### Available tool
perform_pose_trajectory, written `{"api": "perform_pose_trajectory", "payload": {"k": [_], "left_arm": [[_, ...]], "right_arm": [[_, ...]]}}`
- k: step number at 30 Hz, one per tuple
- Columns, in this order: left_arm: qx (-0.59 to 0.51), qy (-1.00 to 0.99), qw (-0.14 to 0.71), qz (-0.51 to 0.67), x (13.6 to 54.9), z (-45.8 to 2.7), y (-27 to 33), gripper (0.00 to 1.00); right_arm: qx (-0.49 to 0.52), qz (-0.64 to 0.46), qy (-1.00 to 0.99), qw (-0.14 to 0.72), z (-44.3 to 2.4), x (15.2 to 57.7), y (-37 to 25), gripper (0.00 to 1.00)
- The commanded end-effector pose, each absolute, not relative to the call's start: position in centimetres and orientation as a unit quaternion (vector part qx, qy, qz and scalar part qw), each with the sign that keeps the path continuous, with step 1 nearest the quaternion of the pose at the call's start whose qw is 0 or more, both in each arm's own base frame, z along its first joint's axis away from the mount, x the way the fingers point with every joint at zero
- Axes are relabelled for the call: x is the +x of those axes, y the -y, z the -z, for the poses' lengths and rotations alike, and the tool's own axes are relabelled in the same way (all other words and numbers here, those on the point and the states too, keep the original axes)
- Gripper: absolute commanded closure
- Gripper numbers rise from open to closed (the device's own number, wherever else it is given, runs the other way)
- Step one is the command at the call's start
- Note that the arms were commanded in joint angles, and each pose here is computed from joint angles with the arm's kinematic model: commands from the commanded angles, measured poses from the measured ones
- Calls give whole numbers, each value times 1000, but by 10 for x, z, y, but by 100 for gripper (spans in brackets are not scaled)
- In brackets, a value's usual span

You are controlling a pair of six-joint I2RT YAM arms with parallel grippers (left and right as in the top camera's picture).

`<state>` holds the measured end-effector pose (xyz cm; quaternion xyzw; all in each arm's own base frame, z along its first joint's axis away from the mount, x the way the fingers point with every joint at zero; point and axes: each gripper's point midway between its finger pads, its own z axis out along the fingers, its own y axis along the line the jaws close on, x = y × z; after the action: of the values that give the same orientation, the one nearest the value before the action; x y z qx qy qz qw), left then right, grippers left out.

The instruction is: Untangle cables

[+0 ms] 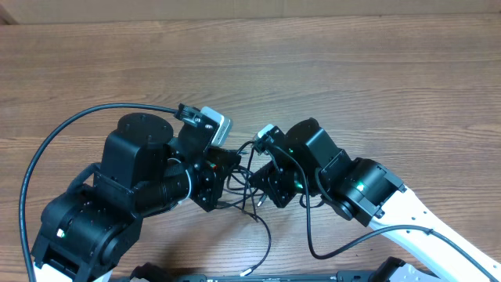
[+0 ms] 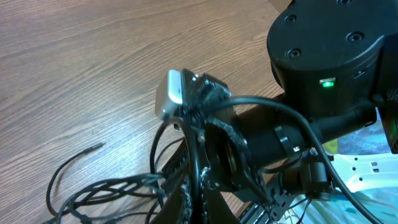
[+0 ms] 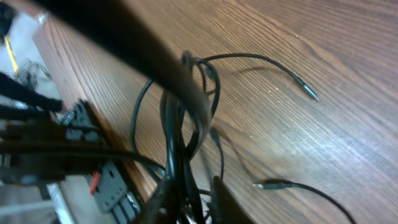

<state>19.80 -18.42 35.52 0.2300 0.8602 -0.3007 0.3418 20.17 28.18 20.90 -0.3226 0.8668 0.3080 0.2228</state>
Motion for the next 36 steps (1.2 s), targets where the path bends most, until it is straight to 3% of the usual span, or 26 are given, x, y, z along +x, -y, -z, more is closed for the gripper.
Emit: {"api": "perform_pose_trajectory", "payload": {"k": [1,10,13,16,19,24,27,32,36], "left_arm": [[242,-849,355,308,194,-364,184,96],[240,-849,355,309,194,-365,184,96],[238,-850,354,309,193,-364,184,96],[236,-855,349,303,193,-361,182,96],[200,-878,346,264,200,-351,167,95],[-10,-925,356,134,226,-330,104,96],[-160,-918,358,55,231,-318,62,95],[-295,-884,359,-50,228,-307,17,95],[-367,-857,350,-87,228,-301,-7,95]], "right_arm": [[-318,-310,-863,240,-219,206,-283,91],[-303,-282,-870,269,-220,220,-277,96],[-219,-217,-895,322,-224,252,-255,96],[-127,-151,-897,395,-252,282,-220,96],[-95,-152,-870,460,-309,286,-200,96],[-128,-286,-783,536,-419,239,-198,96],[-159,-337,-728,576,-461,200,-183,96],[-170,-347,-668,636,-495,149,-138,96],[-127,-312,-669,662,-493,138,-100,96]]}}
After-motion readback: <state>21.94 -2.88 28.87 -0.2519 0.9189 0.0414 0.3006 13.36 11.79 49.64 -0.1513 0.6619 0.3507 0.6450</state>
